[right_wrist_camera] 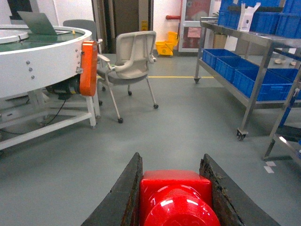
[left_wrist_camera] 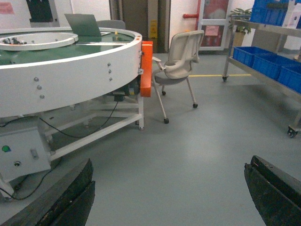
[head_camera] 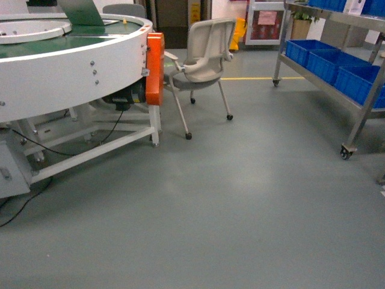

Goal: Pick red block from blue box to shelf

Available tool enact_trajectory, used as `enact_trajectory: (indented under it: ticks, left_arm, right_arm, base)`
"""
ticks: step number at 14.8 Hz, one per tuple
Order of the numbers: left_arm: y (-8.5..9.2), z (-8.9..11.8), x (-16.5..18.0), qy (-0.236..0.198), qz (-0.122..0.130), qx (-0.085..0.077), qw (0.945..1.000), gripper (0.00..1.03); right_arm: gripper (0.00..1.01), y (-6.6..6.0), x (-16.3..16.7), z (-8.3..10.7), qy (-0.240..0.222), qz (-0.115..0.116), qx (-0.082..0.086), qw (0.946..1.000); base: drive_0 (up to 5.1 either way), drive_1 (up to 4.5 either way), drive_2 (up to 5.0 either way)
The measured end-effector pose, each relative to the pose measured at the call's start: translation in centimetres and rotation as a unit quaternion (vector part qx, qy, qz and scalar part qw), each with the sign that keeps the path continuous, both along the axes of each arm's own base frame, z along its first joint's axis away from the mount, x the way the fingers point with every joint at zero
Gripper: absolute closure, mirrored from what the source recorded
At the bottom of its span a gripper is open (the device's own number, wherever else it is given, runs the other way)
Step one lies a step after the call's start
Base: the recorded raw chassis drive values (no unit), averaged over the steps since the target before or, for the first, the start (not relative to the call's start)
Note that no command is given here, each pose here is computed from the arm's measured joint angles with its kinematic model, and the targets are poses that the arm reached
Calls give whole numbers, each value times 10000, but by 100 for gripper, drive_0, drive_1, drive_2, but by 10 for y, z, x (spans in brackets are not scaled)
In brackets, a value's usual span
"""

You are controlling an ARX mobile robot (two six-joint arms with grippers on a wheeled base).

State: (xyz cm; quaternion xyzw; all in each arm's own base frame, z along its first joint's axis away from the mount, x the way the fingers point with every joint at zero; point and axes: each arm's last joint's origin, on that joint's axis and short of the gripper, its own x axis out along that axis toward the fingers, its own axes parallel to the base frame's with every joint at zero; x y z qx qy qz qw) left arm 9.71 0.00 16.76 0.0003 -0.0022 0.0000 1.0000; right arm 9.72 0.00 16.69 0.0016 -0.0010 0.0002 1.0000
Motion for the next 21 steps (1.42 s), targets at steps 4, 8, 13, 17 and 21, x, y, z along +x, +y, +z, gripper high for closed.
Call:
enact_trajectory:
  ticks: [4,8,13,17,21]
  left_arm:
    - [0,0,0,-6,2,0,10000,5]
    - [0,0,0,-6,0,0,10000,5]
    - [0,0,0,-23,-4,0,10000,5]
    - [0,0,0,0,21,-2,10000,5]
    - [0,0,0,-2,8,0,10000,5]
  right_arm:
    - [73,0,0,0,-17,-2,0,10000]
    - [73,0,0,0,2,0,0,10000]
    - [73,0,0,0,-8,-2,0,10000]
    - [73,0,0,0,-25,2,0,10000]
    - [73,0,0,0,-10,2,0,10000]
  base:
    - [6,420,-409]
    - [2,418,-413]
    - [3,419,-414]
    - [-62,147,-271]
    - [-171,-171,-171]
